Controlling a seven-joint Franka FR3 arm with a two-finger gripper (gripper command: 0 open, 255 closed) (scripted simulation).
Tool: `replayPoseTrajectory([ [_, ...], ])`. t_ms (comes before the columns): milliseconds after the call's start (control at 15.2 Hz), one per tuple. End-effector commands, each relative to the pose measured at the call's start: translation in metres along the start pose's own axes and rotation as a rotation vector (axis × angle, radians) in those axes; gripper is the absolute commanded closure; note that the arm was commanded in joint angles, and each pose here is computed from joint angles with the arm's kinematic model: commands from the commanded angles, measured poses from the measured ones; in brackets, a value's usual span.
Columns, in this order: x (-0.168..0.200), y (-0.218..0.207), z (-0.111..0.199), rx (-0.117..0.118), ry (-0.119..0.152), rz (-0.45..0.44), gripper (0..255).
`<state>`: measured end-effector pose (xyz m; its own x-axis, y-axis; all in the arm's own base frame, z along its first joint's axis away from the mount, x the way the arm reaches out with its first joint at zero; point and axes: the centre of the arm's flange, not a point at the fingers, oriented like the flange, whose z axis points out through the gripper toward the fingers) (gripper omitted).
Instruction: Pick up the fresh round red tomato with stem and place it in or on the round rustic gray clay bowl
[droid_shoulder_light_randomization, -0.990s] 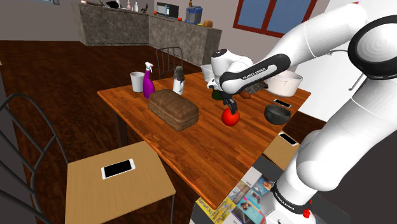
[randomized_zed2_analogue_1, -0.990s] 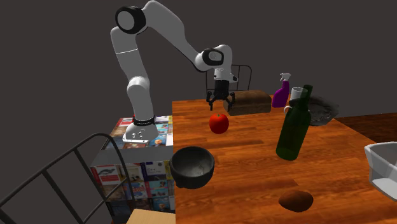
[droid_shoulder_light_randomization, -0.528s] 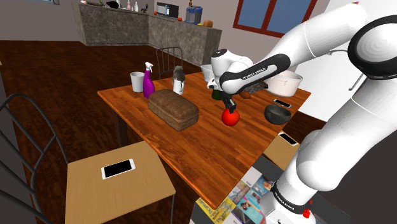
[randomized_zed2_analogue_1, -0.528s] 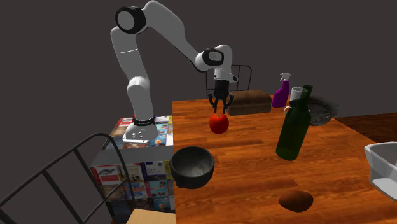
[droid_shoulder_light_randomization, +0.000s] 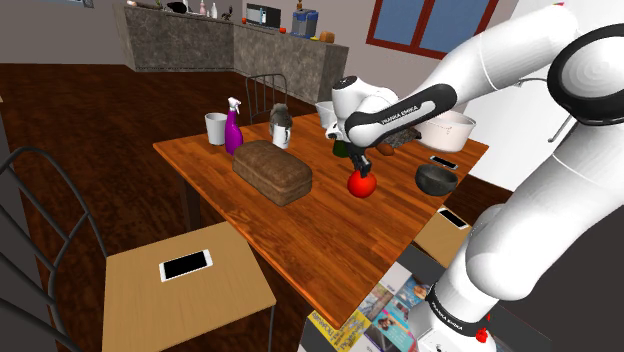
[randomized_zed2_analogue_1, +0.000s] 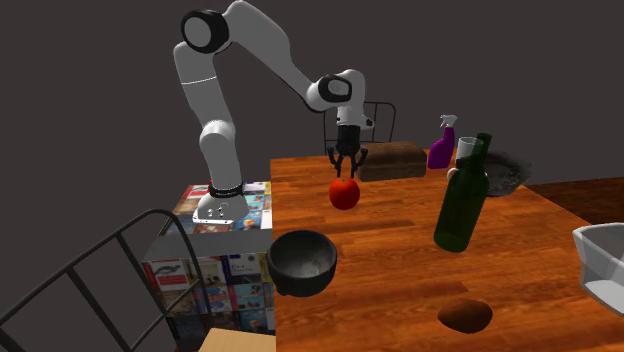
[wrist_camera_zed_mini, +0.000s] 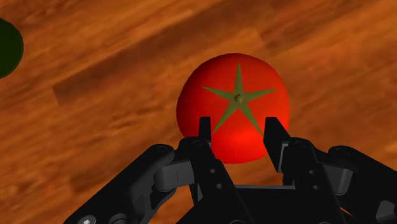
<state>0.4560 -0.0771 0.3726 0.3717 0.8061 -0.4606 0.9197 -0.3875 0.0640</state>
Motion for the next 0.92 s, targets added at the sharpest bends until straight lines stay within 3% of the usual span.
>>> replayPoseTrajectory([
  [0, -0.004, 0.0, -0.007, 0.0, 0.0, 0.0, 255],
  [858, -0.035, 0.005, -0.068, 0.0, 0.0, 0.0, 255],
])
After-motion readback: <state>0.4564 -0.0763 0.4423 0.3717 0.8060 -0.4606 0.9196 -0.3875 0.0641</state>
